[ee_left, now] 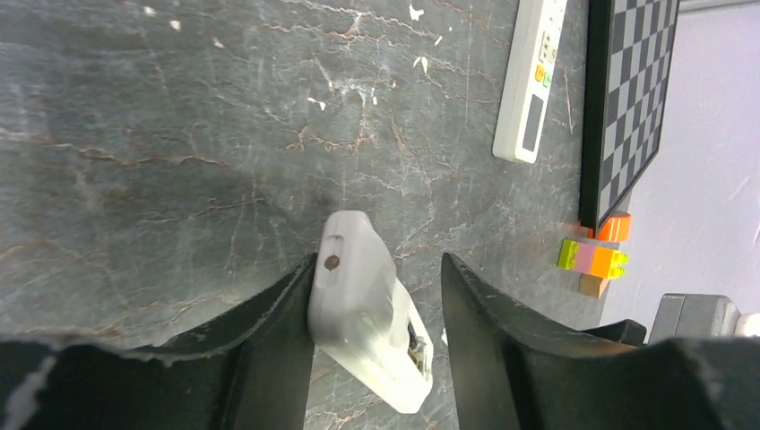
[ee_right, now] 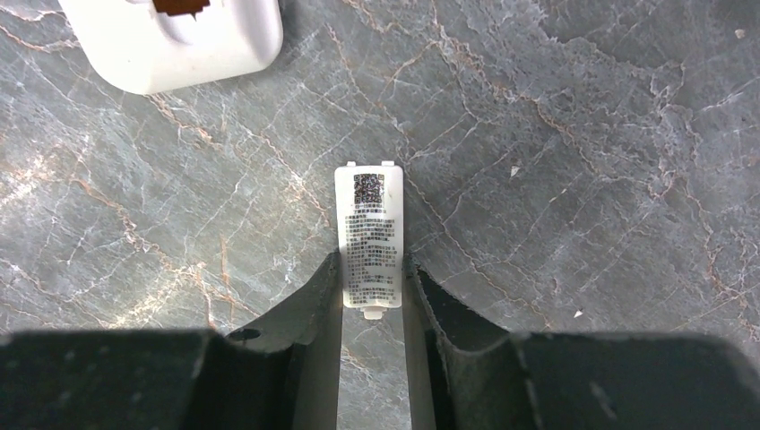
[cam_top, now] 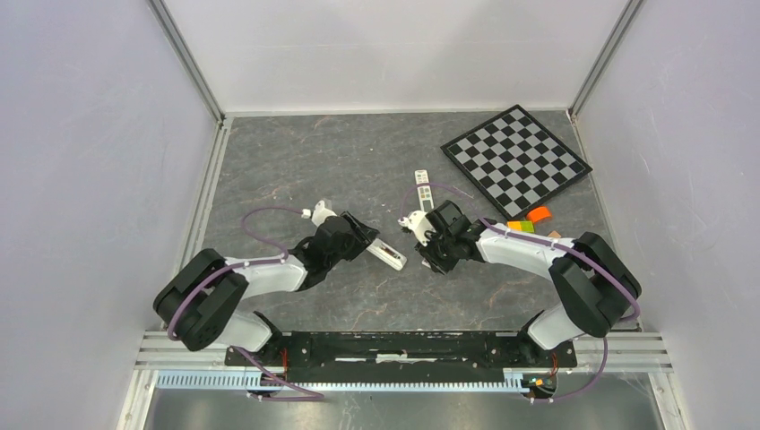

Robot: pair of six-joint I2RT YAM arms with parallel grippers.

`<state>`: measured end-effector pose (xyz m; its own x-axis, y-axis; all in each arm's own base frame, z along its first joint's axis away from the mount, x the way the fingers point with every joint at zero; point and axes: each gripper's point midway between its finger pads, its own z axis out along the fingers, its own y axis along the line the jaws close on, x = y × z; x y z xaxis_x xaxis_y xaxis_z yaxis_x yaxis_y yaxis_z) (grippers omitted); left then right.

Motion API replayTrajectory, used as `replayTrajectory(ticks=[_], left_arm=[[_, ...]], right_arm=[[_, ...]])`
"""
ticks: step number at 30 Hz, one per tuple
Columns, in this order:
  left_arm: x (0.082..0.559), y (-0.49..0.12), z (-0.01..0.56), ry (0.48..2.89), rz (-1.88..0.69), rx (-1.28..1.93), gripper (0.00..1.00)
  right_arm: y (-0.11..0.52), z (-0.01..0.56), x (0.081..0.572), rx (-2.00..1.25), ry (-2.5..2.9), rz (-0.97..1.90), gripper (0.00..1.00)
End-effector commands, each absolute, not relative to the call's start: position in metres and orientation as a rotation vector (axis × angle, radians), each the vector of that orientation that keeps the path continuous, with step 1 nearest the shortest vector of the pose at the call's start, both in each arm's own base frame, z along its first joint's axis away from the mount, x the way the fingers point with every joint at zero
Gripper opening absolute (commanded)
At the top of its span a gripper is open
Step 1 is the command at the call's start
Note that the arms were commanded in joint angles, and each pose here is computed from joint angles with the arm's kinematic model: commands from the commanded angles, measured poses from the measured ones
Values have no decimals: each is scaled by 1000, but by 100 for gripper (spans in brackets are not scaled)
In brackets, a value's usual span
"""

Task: Load the batteries into the remote control

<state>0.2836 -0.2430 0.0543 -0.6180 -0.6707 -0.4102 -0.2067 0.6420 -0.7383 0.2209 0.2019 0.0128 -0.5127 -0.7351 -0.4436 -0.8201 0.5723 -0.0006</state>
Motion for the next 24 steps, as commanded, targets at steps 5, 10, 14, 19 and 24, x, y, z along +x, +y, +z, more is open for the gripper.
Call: replayTrajectory(ticks=[5, 10, 14, 19, 24], left_arm=[[277, -217, 56, 2156, -731, -806, 69], [271, -203, 62, 2154, -673, -799, 84], [270, -191, 75, 2112, -633, -768, 92], [271, -182, 92, 2084, -595, -722, 95], [272, -184, 108, 2069, -607, -644, 96]], right_arm=[[190, -1, 207, -1245, 2489, 281, 30], [190, 0, 198, -1278, 2499, 317, 37], [188, 2, 196, -1307, 2498, 308, 44], [184, 6, 200, -1337, 2494, 248, 47], [171, 3, 197, -1384, 2520, 167, 42]])
